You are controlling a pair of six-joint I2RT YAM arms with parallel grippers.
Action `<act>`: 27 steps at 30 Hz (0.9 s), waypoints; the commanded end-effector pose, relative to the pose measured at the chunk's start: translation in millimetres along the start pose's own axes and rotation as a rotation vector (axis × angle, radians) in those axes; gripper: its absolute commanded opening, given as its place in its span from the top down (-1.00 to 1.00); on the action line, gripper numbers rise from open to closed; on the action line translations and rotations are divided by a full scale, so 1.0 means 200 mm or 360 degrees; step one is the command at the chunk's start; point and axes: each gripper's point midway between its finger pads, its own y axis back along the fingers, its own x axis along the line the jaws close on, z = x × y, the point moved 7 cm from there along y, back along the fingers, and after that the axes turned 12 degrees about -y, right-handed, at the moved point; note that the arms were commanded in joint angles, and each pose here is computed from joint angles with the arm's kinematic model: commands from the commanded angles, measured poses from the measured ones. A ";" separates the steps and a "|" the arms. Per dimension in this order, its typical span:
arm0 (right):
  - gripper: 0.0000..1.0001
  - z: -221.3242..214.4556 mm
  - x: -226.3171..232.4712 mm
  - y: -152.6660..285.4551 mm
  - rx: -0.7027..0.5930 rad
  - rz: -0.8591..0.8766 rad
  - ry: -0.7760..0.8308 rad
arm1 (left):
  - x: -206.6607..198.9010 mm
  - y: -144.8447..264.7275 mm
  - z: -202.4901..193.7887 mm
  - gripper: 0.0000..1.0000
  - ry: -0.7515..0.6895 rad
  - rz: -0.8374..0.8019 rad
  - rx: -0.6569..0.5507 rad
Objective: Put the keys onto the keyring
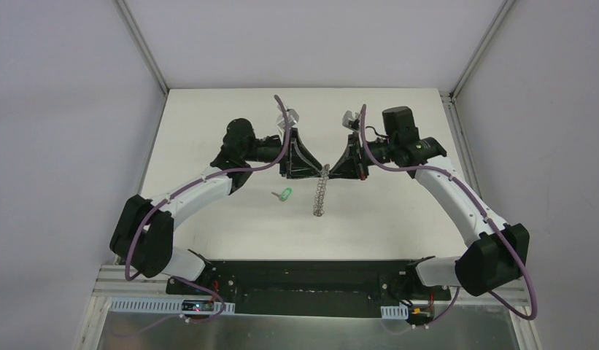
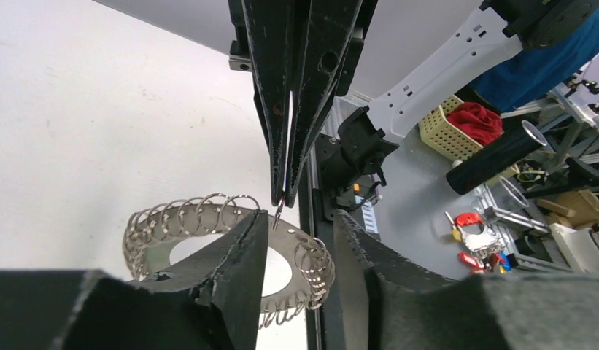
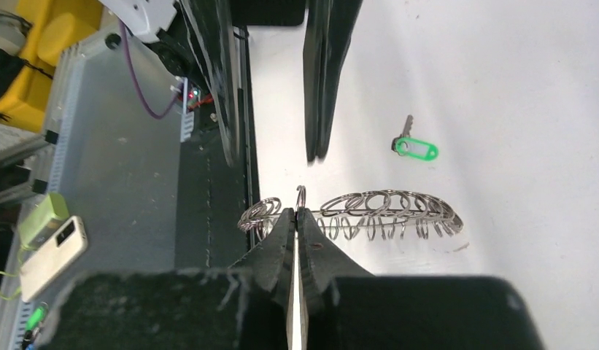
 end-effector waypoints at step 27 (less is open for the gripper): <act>1.00 -0.01 0.09 -0.08 0.0079 0.0157 0.0188 | -0.06 0.04 -0.10 0.19 -0.0570 -0.0178 0.0569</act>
